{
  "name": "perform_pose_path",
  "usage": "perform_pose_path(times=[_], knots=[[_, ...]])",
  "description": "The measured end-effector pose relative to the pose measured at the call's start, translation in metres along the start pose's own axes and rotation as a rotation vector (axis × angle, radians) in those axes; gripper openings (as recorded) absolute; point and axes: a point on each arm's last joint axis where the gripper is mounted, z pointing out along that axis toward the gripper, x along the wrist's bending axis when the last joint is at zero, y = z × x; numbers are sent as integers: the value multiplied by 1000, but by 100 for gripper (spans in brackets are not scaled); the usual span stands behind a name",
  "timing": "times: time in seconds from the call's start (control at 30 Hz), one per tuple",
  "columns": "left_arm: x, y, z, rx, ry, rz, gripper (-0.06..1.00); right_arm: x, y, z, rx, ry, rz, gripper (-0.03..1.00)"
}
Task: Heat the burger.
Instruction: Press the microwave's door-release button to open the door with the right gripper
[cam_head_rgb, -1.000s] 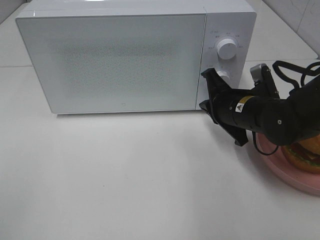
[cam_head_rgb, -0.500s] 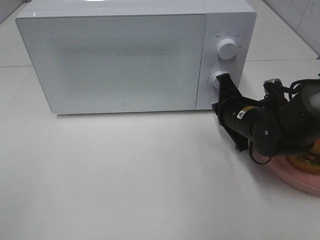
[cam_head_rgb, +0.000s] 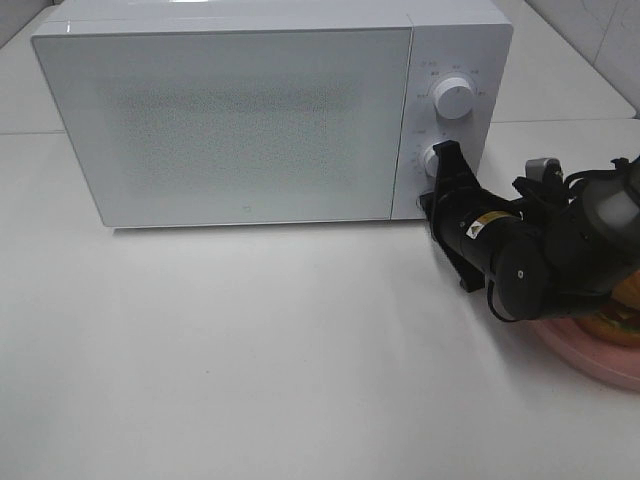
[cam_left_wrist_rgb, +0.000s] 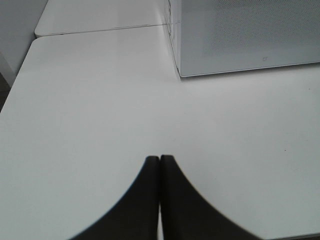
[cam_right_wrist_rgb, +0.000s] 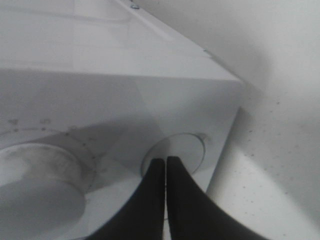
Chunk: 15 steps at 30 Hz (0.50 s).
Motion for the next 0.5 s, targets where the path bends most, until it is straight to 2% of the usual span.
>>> perform_pose_path(times=[0.13,0.5], knots=[[0,0,0,0,0,0,0,-4,-2,5,9,-27,0,0],[0,0,0,0,0,0,0,-4,-3,8,0,-27,4,0]])
